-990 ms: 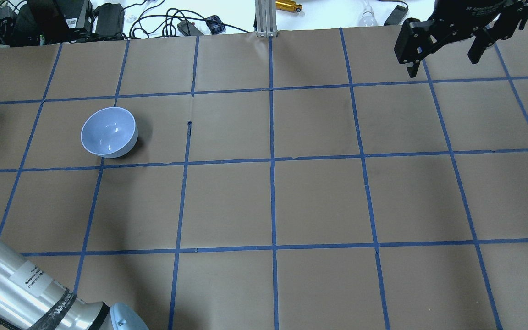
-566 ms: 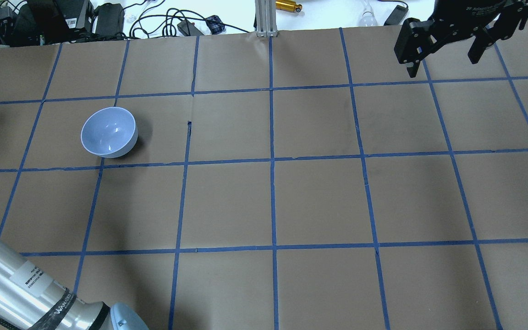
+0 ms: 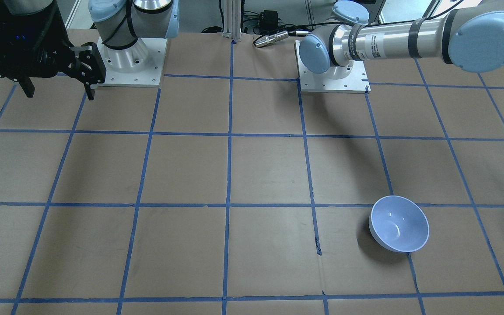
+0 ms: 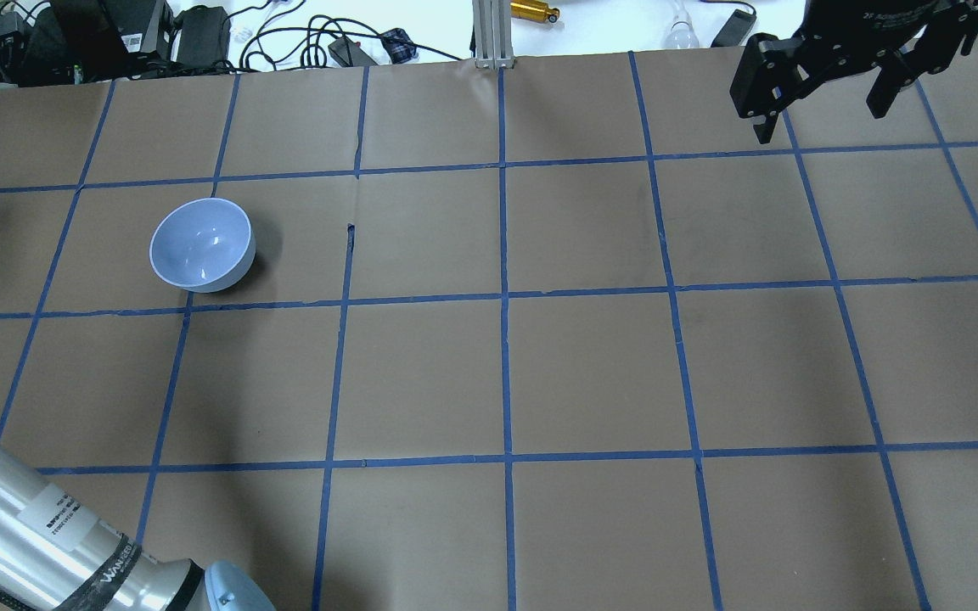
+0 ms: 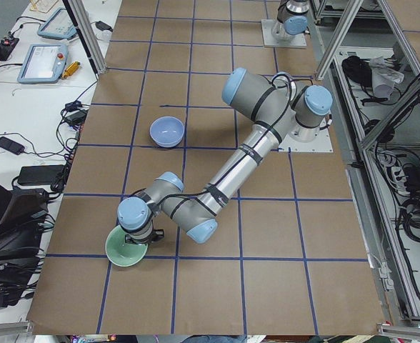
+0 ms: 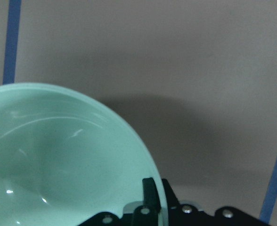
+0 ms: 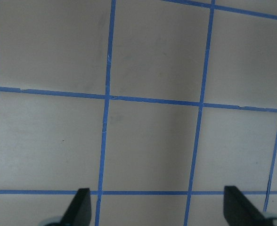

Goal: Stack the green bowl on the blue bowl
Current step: 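Lower the left gripper onto the pale green bowl rim and close it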

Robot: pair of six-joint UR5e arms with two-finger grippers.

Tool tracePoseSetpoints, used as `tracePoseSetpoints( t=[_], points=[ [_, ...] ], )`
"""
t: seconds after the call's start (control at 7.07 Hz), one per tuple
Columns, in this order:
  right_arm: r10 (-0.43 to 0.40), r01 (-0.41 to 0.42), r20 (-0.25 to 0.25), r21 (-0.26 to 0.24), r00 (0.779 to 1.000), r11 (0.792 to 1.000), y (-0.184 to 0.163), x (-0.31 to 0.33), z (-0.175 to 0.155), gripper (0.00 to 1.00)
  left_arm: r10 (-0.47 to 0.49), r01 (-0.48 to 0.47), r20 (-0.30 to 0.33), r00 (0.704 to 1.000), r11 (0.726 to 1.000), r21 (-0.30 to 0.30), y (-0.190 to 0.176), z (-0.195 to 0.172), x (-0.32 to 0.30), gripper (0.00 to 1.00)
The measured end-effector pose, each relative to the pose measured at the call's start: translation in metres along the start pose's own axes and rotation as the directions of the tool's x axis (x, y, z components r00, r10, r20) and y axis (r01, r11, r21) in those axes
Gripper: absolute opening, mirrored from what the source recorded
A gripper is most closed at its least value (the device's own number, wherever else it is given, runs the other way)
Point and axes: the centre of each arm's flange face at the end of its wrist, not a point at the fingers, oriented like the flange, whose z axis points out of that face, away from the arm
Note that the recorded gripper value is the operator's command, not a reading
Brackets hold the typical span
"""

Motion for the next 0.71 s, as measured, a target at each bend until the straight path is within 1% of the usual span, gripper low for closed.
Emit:
tracePoseSetpoints(
  t=[0.71],
  points=[
    [0.000,0.000,0.000,0.000,1.000,1.000,0.0000,0.0000,0.0000,1.00,0.010,-0.010,0.006,1.000,1.000,-0.003,-0.0012,-0.0016,-0.0009,0.00]
  ],
)
